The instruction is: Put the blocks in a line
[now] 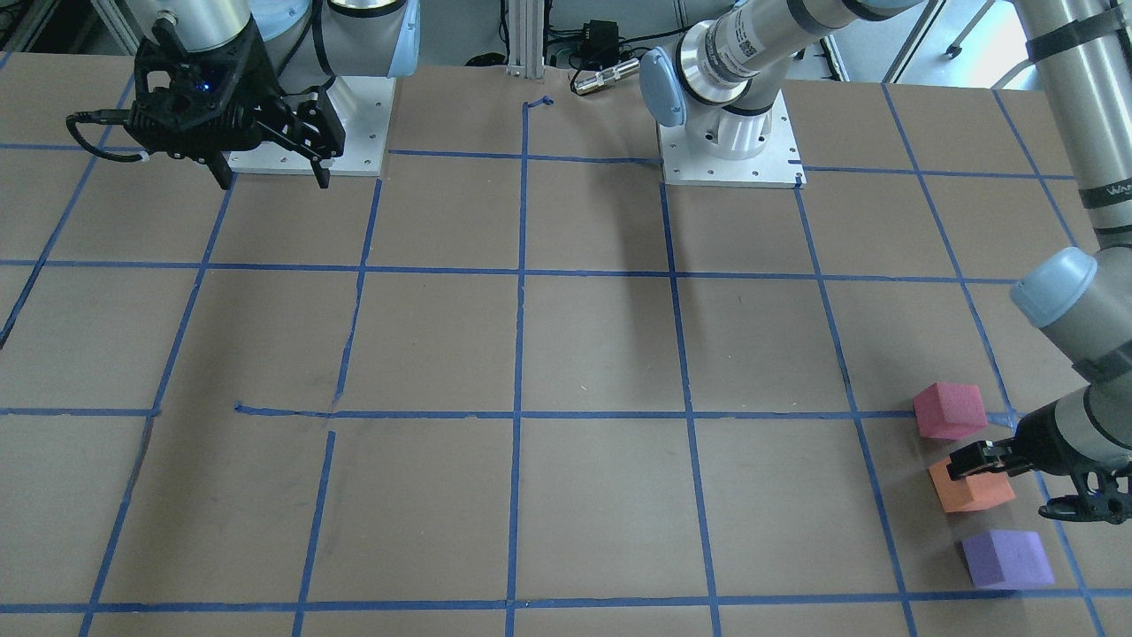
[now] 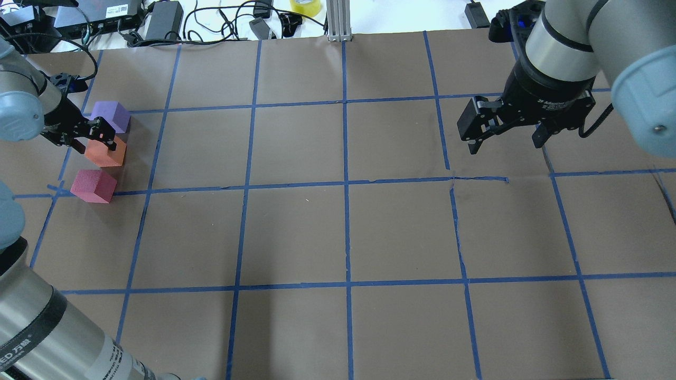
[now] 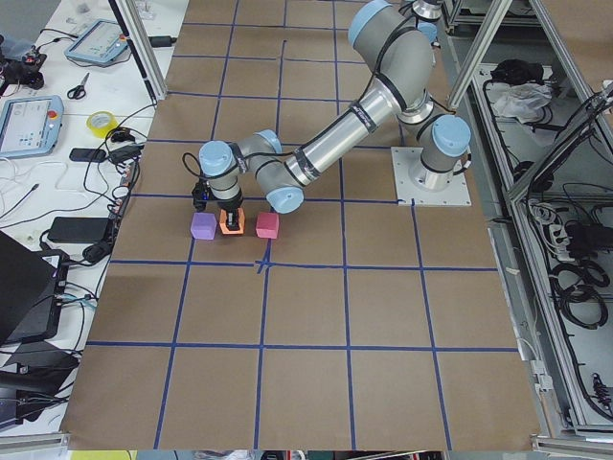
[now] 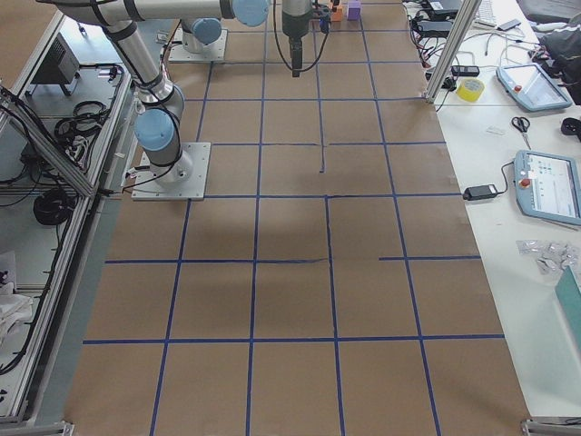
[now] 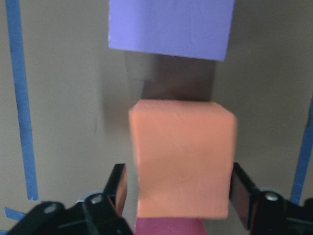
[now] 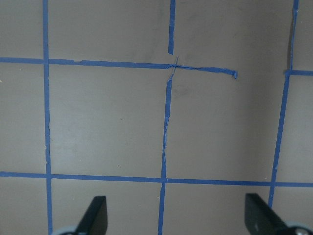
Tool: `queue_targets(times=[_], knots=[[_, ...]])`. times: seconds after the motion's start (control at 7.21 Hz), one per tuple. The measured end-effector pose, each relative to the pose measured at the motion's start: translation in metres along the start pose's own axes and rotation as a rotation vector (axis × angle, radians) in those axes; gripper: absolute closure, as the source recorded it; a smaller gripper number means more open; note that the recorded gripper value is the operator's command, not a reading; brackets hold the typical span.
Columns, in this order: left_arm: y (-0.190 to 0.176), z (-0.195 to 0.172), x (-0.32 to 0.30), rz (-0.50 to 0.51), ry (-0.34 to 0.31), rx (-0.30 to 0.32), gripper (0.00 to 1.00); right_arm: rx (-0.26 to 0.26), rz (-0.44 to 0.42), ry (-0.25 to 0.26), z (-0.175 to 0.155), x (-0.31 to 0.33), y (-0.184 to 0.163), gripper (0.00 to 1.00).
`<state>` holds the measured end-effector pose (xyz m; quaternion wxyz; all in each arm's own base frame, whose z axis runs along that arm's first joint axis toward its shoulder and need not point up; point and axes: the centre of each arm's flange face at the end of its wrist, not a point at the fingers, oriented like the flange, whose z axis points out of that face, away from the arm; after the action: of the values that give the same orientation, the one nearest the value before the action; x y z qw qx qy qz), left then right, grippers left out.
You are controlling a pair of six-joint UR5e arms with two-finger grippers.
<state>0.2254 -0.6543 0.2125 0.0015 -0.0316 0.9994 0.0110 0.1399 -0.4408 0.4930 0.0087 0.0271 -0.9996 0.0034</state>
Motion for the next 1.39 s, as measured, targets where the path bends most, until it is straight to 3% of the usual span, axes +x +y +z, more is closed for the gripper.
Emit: queue_targets(times=[0.42, 0.69, 1.39], knots=[[0.003, -0.009, 0.001, 0.0, -0.009, -0.02, 0.05, -0.003, -0.001, 0.011, 0.001, 0.001, 0.0, 0.0], [0.012, -0.05, 0.023, 0.023, -0.02, -0.045, 0.05, -0.004, -0.001, 0.013, 0.002, 0.002, 0.0, 0.0], [0.04, -0.161, 0.202, 0.182, -0.094, -0.008, 0.06, -0.004, -0.001, 0.014, 0.002, 0.002, 0.0, 0.0]])
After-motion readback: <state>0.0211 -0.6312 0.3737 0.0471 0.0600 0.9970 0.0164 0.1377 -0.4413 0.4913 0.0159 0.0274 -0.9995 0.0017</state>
